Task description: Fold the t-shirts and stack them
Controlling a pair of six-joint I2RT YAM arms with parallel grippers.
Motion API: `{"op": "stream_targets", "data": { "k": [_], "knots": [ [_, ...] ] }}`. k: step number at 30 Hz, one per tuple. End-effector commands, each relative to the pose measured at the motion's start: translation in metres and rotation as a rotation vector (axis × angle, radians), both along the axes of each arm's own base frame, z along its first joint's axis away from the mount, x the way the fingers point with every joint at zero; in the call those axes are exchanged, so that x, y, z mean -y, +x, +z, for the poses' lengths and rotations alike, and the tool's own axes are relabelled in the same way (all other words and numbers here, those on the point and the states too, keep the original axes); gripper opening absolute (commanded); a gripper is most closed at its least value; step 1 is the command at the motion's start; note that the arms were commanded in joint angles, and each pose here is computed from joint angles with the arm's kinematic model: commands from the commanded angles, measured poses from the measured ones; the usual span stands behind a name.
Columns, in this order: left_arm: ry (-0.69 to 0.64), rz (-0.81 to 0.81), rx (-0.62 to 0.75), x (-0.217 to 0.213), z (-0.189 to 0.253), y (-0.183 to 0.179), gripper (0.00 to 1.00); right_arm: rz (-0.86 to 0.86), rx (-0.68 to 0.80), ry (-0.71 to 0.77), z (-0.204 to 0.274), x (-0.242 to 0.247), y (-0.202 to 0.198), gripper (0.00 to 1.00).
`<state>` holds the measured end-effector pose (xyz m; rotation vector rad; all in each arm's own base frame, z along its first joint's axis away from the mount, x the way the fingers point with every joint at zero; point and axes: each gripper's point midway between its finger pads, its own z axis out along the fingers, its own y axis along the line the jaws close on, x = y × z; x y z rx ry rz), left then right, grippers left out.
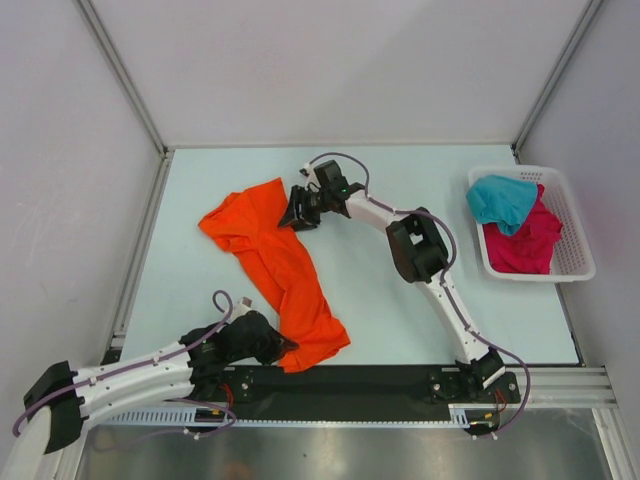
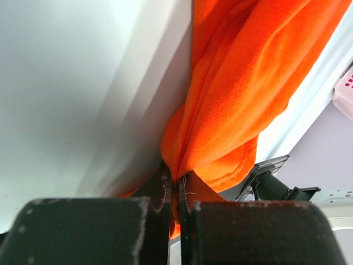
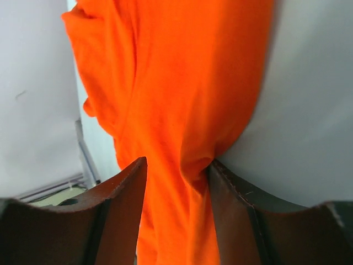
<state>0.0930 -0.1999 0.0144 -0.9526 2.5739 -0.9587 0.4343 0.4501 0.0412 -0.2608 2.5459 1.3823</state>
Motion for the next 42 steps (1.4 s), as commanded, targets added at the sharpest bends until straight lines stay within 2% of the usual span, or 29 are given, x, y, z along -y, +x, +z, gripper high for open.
{"op": "stream_targets", "data": {
  "k": [1,2,4,5,10,14,17,21,26,27,28,32,33,38,40,41,42],
  "knots": [
    [0.002,0.007,0.002,-0.001,0.0,0.0,0.0,0.03,-0.057,0.045,-0.017,-0.018,-0.01,0.45],
    [-0.002,0.008,0.004,0.0,0.001,0.0,0.0,0.022,-0.047,0.043,-0.017,-0.017,-0.007,0.35],
    [-0.006,0.008,0.006,-0.001,0.0,0.0,0.0,-0.003,-0.042,0.035,-0.02,-0.01,0.002,0.04],
    [-0.006,0.012,0.004,-0.002,-0.001,0.0,0.0,-0.023,-0.034,0.023,-0.023,-0.005,0.008,0.0],
    [-0.014,0.011,0.009,-0.001,0.0,0.0,0.0,-0.128,0.031,-0.094,-0.024,0.036,0.043,0.0],
    [-0.011,0.004,0.007,0.0,-0.001,0.0,0.0,-0.327,0.069,-0.238,-0.023,0.106,0.089,0.0],
    [-0.021,0.005,0.011,0.001,0.001,0.001,0.0,-0.437,0.064,-0.33,-0.028,0.152,0.106,0.0],
    [-0.022,0.006,0.01,0.001,-0.002,0.001,0.0,-0.451,0.032,-0.387,-0.043,0.174,0.104,0.0],
    [-0.029,0.005,0.015,0.003,-0.002,0.005,0.0,-0.422,-0.007,-0.415,-0.067,0.175,0.094,0.01],
    [-0.035,0.004,0.019,0.004,-0.002,0.006,0.0,-0.413,-0.019,-0.415,-0.073,0.174,0.091,0.06],
    [-0.038,0.012,0.022,0.003,-0.002,0.009,0.0,-0.407,-0.024,-0.408,-0.073,0.173,0.09,0.27],
    [-0.051,-0.011,0.024,0.003,-0.003,0.013,0.0,-0.383,0.006,-0.399,-0.058,0.172,0.089,0.29],
    [-0.052,-0.011,0.034,0.003,-0.002,0.015,0.0,-0.388,0.023,-0.403,-0.052,0.175,0.091,0.34],
    [-0.057,-0.046,0.038,0.003,-0.004,0.022,0.0,-0.418,0.147,-0.393,0.019,0.19,0.096,0.39],
    [-0.077,-0.057,0.047,0.006,-0.001,0.025,0.0,-0.408,0.125,-0.398,0.02,0.195,0.077,0.4],
    [-0.071,-0.062,0.039,0.006,-0.004,0.025,0.0,-0.412,0.168,-0.362,0.049,0.192,0.069,0.4],
    [-0.088,-0.063,0.049,0.009,-0.001,0.028,0.0,-0.39,0.115,-0.387,0.029,0.196,0.044,0.4]
  ]
}}
